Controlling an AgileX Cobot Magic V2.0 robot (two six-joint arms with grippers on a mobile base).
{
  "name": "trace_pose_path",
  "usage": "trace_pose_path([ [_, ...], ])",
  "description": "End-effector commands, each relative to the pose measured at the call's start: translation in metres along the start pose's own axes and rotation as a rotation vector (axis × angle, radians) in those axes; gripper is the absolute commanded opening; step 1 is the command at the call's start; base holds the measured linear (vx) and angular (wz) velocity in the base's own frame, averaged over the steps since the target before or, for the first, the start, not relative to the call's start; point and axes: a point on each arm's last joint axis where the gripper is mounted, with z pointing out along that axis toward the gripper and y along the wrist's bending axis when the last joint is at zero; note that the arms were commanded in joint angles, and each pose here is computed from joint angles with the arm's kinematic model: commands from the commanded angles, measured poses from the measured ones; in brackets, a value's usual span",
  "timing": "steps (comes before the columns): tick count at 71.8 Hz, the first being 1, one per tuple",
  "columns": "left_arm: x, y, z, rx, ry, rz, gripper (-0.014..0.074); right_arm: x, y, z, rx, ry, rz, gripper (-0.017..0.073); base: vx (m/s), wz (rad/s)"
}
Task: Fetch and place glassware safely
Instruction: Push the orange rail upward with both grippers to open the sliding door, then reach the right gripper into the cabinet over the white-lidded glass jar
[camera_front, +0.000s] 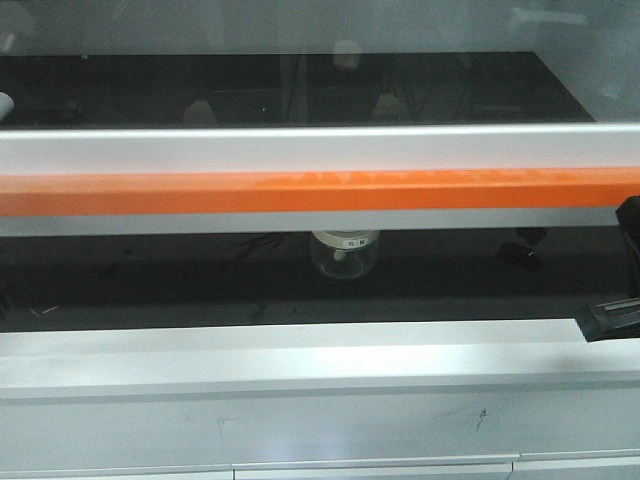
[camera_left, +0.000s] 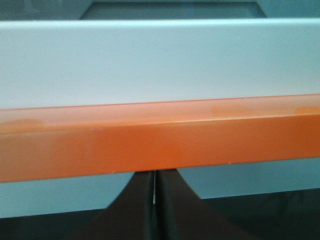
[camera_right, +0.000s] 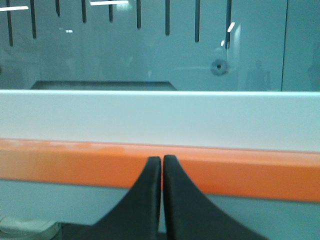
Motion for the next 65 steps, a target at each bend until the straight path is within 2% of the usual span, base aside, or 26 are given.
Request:
trace_pose_path([
  [1, -0.052, -0.005, -0.013, 0.040, -0.344, -0.029, -0.0007, -0.020, 0.001, -0.001, -0.007, -0.098, 0.016, -0.0001, 0.00, 0.00],
  [7, -0.052, -0.005, -0.020, 0.034, -0.322, -0.027, -0.0007, -0.024, 0.002, -0.007, -0.016, -0.094, 0.028, -0.0001, 0.00, 0.00],
  [17, -0.054, -0.005, -0.036, 0.023, -0.295, -0.025, -0.0007, -0.027, 0.006, -0.019, -0.048, -0.048, -0.040, -0.0001, 0.00, 0.00],
  [21, -0.054, -0.005, -0.043, 0.023, -0.283, -0.023, -0.0007, -0.029, 0.007, -0.025, -0.057, -0.028, -0.051, -0.0001, 0.00, 0.00],
  [40, -0.039, -0.007, -0.073, 0.033, -0.176, -0.011, -0.0007, -0.024, 0.003, -0.049, 0.011, 0.129, 0.082, -0.0001, 0.00, 0.00],
  [55, -0.015, -0.003, -0.096, 0.009, -0.064, -0.003, -0.0007, -0.019, -0.001, -0.064, 0.067, 0.221, 0.088, -0.0001, 0.00, 0.00],
  [65, -0.003, -0.002, -0.112, -0.002, -0.034, 0.022, -0.0007, -0.021, 0.001, -0.075, 0.053, 0.226, 0.093, -0.0001, 0.00, 0.00],
])
